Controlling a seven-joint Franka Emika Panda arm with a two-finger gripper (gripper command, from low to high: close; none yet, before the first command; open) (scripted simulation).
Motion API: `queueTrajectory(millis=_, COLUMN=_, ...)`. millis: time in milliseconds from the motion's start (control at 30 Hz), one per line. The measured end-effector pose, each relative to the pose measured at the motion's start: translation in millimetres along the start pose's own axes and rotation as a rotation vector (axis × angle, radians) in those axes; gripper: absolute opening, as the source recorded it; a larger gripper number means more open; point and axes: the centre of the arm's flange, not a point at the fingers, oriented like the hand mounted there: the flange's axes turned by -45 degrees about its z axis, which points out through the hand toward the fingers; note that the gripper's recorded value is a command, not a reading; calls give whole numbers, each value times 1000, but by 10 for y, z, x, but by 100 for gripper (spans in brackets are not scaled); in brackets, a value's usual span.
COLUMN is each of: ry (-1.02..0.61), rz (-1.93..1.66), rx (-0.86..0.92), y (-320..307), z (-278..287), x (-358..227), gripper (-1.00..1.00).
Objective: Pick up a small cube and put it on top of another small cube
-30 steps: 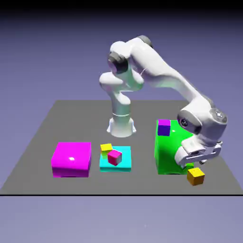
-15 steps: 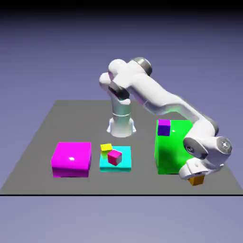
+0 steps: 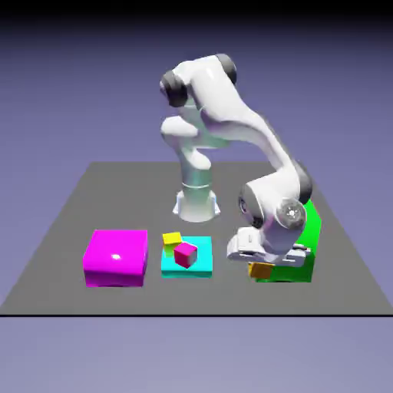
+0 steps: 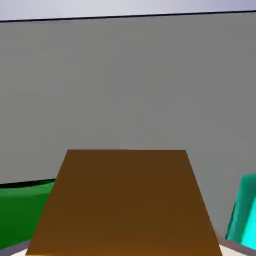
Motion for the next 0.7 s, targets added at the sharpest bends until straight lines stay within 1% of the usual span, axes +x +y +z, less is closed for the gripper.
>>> queueTrajectory(millis=200, ry=-10, rz=248, rx=171, y=1160, z=-95, x=-199, gripper=-100)
queueTrajectory(millis=367, ry=0, rz=465, rx=375, y=2123, z=-90, x=-541, gripper=-100)
queueTrajectory(millis=467, ry=6, rz=562, rx=469, y=2544, z=-44, x=-697, gripper=-100)
queueTrajectory(millis=500, ry=5, rz=574, rx=477, y=2549, z=111, x=-646, gripper=-100)
queueTrajectory(millis=533, ry=10, rz=508, rx=442, y=2168, z=209, x=-611, gripper=-100)
queueTrajectory(millis=600, ry=10, rz=516, rx=444, y=2094, z=509, x=-546, gripper=-100)
queueTrajectory(millis=633, ry=9, rz=521, rx=447, y=2105, z=547, x=-539, gripper=100)
queueTrajectory(millis=700, ry=9, rz=520, rx=443, y=2101, z=548, x=-540, gripper=100)
